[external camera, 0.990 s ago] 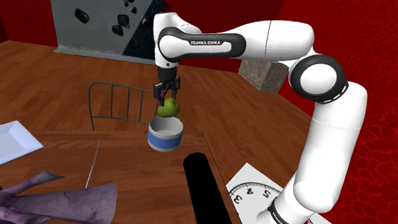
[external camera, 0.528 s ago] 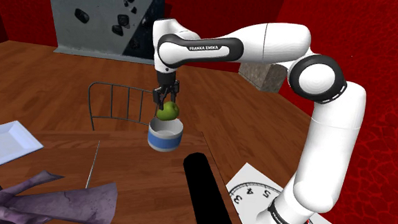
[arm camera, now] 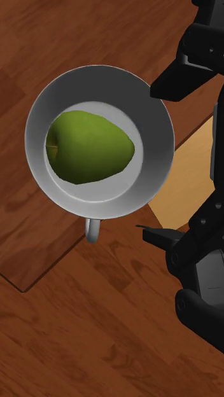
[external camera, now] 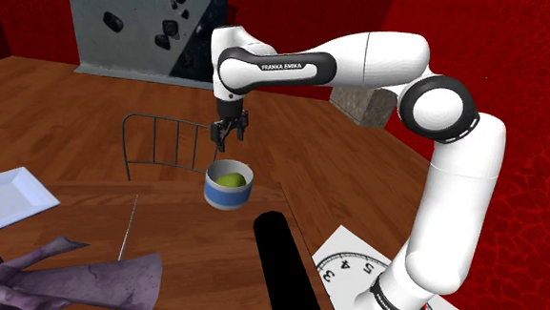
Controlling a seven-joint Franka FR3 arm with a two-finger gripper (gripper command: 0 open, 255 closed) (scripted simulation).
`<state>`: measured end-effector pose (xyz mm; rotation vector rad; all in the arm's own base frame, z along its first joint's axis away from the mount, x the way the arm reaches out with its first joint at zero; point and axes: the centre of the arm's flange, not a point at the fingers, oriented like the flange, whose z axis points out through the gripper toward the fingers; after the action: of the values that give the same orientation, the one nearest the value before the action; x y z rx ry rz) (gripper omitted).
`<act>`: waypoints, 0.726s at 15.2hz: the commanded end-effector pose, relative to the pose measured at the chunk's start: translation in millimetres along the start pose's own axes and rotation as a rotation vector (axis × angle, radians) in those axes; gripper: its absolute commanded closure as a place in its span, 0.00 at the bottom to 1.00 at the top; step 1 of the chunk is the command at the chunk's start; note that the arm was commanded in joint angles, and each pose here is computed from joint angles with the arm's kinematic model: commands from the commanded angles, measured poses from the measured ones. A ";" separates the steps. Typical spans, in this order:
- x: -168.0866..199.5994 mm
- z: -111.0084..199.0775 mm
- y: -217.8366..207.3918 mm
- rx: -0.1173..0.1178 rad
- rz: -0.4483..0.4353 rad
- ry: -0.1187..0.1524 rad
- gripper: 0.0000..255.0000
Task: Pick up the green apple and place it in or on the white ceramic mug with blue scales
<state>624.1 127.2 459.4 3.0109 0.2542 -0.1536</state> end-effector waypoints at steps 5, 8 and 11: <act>0.0 -39.6 0.0 0.000 0.000 0.000 0.00; -0.1 -50.0 0.0 0.000 0.000 0.000 0.00; 0.0 -50.0 0.0 0.000 0.000 0.000 0.00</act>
<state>628.7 133.3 508.4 3.0109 0.2542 -0.1532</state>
